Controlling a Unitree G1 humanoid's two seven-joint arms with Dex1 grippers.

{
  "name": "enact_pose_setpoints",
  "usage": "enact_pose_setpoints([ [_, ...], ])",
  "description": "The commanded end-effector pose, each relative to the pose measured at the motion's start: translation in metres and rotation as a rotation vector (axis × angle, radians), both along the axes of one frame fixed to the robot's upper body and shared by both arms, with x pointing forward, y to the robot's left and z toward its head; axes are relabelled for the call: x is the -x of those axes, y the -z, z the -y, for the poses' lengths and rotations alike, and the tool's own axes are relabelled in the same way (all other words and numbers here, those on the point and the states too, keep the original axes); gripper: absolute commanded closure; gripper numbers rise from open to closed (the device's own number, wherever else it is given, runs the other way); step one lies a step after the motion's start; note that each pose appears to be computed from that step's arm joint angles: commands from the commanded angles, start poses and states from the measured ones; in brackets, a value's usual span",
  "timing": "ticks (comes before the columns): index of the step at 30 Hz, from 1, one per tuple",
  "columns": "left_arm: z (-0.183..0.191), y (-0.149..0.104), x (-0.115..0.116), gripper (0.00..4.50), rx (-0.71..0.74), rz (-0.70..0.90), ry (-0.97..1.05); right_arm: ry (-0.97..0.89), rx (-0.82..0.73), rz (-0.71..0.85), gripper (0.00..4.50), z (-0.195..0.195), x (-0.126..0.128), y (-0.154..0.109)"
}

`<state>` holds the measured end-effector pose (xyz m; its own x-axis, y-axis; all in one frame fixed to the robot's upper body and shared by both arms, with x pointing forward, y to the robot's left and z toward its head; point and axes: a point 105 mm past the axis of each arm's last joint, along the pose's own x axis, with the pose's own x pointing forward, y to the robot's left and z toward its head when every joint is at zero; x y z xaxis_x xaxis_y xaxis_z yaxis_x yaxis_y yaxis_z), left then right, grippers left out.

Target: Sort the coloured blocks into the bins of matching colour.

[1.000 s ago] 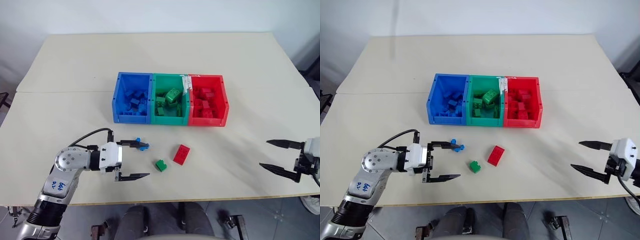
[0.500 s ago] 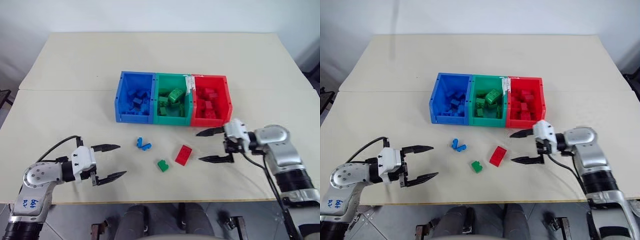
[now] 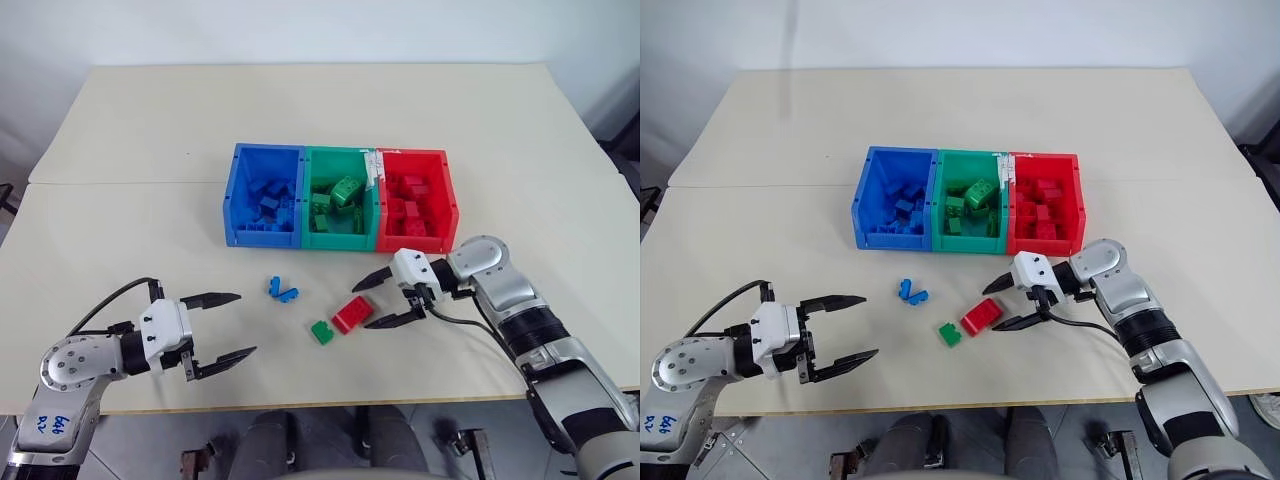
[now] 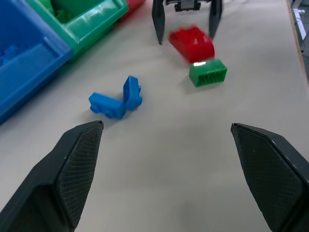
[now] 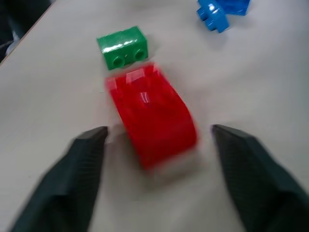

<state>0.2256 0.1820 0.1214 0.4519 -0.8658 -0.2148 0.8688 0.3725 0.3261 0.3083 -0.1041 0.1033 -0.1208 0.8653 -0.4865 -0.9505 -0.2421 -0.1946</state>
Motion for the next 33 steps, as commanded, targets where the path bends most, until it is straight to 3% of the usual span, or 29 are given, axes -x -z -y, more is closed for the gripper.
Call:
enact_pose_setpoints([
  [1, 0.008, -0.008, 0.001, 0.00, 0.012, 0.026, 0.042, -0.072, -0.004, -0.028, 2.31, 0.006, 0.011, -0.004],
  [4, 0.012, -0.009, -0.002, 0.00, 0.016, 0.028, 0.058, -0.045, -0.065, 0.000, 3.11, 0.010, 0.011, -0.010],
  [10, 0.014, -0.007, -0.005, 0.00, 0.022, 0.024, 0.068, 0.060, -0.167, 0.031, 3.11, 0.028, 0.014, -0.023],
  [16, 0.024, -0.014, -0.010, 0.00, 0.047, 0.049, 0.094, 0.308, -0.423, 0.073, 3.11, 0.053, 0.009, -0.079],
  [20, 0.043, -0.025, -0.017, 0.00, 0.107, 0.061, 0.129, 0.523, -0.515, 0.126, 3.11, 0.075, -0.012, -0.105],
  [24, 0.067, -0.042, -0.028, 0.00, 0.190, 0.074, 0.152, 0.750, -0.560, 0.254, 3.11, 0.092, -0.049, -0.127],
  [30, 0.078, -0.051, -0.036, 0.00, 0.180, 0.096, 0.152, 0.915, -0.489, 0.306, 3.11, 0.111, -0.076, -0.120],
  [33, 0.077, -0.051, -0.037, 0.00, 0.170, 0.101, 0.147, 0.928, -0.485, 0.303, 2.08, 0.112, -0.081, -0.119],
])
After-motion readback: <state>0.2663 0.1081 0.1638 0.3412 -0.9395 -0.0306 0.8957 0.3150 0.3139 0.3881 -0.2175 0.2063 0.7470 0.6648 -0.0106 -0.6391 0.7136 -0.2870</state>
